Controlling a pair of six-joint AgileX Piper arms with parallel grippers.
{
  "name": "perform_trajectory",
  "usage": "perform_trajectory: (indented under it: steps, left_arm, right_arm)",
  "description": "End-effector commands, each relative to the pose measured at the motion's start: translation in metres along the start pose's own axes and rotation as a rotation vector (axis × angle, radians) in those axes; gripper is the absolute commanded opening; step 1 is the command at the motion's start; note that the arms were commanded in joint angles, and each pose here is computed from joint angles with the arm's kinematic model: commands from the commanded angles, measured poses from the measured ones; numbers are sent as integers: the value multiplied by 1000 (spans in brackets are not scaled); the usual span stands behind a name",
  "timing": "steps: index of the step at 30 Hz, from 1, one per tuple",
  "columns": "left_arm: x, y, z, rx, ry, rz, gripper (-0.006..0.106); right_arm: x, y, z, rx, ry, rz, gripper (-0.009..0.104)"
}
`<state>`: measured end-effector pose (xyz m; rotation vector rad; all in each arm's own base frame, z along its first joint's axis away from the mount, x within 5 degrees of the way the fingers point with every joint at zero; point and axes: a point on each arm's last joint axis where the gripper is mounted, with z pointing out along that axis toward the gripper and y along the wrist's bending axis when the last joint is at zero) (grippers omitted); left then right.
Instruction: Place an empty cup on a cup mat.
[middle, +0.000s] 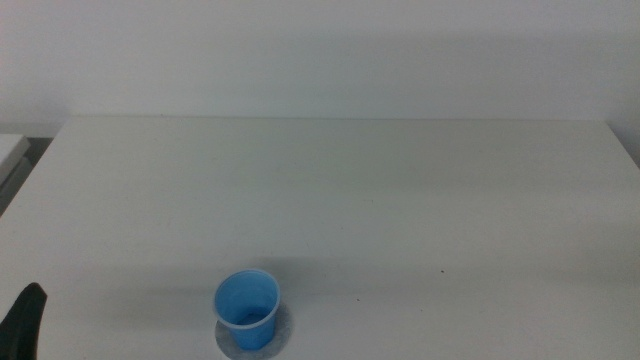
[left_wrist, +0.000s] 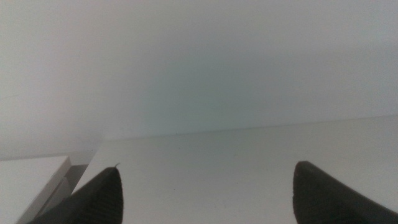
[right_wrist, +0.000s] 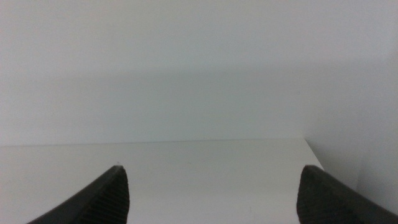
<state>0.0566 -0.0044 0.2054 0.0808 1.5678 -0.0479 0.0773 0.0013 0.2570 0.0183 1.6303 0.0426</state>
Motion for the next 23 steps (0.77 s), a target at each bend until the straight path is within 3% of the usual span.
perform_trajectory:
  steps: [1,7,23]
  left_arm:
    - [-1,0,0,1,-16,-10,94]
    - [-1,0,0,1,-16,-10,94]
    - [-1,0,0,1,-16,-10,94]
  right_arm:
    - [13,-1,-3,7,-29,0,93]
    - [57,-3,-6,10,43,3,93]
    - [53,-3,-18,7,-55,-4,93]
